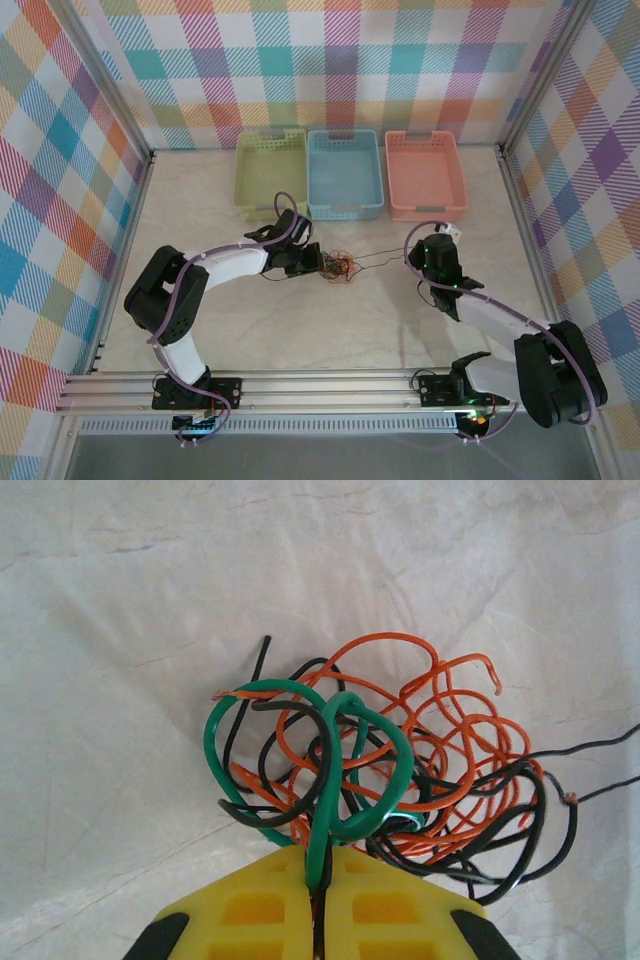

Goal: Untangle the cables

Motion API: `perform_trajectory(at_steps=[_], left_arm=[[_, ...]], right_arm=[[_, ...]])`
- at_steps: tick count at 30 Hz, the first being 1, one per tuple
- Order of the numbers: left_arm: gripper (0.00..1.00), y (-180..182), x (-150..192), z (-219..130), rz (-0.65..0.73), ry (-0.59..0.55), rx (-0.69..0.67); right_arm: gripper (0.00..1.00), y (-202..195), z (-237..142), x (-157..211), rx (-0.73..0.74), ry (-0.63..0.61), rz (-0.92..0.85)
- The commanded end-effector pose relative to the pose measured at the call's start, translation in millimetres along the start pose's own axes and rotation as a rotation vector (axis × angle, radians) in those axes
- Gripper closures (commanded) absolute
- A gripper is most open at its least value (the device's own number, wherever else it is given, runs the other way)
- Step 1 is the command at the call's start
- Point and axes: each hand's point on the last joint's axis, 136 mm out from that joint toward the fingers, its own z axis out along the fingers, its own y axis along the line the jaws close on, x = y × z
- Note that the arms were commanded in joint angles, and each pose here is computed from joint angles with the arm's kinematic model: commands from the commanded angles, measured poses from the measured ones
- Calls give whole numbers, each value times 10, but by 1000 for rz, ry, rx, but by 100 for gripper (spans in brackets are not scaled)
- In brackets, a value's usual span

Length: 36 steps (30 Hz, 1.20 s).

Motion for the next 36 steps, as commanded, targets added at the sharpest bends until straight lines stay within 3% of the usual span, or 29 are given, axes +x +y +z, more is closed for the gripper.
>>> perform_trajectory(at_steps=[1,6,13,36], left_arm=[[93,162,-7,-61,-41,-17,-48],[94,177,-19,-69,-50,-20,-45],[100,232,-44,-97,-79,-38,-44],[100,434,-226,-424,-132,-198,-76]], right_arm=[[100,-187,-57,-165,81,-91,68],[100,-467,-161,-207,219,-135,171],[100,-496,-179,-219,230,-149,181],[100,-548,-169,-208,264,-149,192]])
